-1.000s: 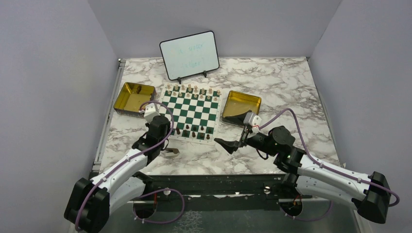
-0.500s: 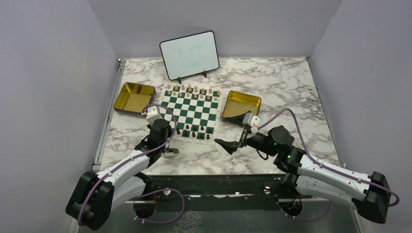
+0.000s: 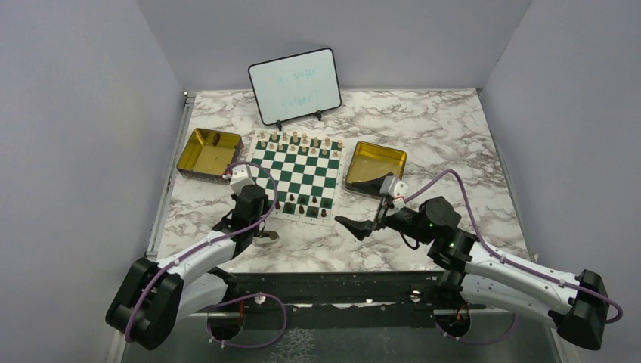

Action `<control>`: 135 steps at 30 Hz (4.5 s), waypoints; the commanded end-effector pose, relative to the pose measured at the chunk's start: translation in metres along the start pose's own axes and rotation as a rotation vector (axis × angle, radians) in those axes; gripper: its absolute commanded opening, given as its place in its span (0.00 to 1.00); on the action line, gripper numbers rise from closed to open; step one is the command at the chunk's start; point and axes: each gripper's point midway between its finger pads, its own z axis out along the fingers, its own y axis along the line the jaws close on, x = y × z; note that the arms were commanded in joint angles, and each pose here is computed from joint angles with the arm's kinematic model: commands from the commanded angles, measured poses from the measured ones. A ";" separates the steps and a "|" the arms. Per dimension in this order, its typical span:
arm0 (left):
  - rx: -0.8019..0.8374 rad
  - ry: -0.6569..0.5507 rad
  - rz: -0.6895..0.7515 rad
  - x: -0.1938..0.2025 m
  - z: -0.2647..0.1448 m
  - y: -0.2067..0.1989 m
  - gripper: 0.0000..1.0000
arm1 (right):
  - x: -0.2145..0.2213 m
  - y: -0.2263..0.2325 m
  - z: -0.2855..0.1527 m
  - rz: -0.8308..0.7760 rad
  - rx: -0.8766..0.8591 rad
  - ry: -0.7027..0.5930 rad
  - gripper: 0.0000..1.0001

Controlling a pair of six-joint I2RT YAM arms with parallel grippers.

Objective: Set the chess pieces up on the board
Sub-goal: Place the chess piece on the chessboard, then pick up the chess piece from the storage box.

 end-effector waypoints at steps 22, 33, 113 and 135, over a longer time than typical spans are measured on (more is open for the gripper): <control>-0.021 -0.001 0.004 0.005 0.009 -0.003 0.15 | -0.016 -0.008 -0.008 -0.039 0.038 -0.030 1.00; -0.048 -0.016 0.009 0.003 0.011 0.001 0.15 | -0.015 -0.007 -0.008 -0.041 0.034 -0.027 1.00; -0.168 -0.026 -0.102 -0.189 0.180 0.112 0.28 | 0.029 -0.007 0.000 0.205 0.107 0.142 1.00; -0.100 0.065 0.096 -0.157 0.235 0.135 0.34 | 0.003 -0.013 0.001 0.203 0.122 0.097 1.00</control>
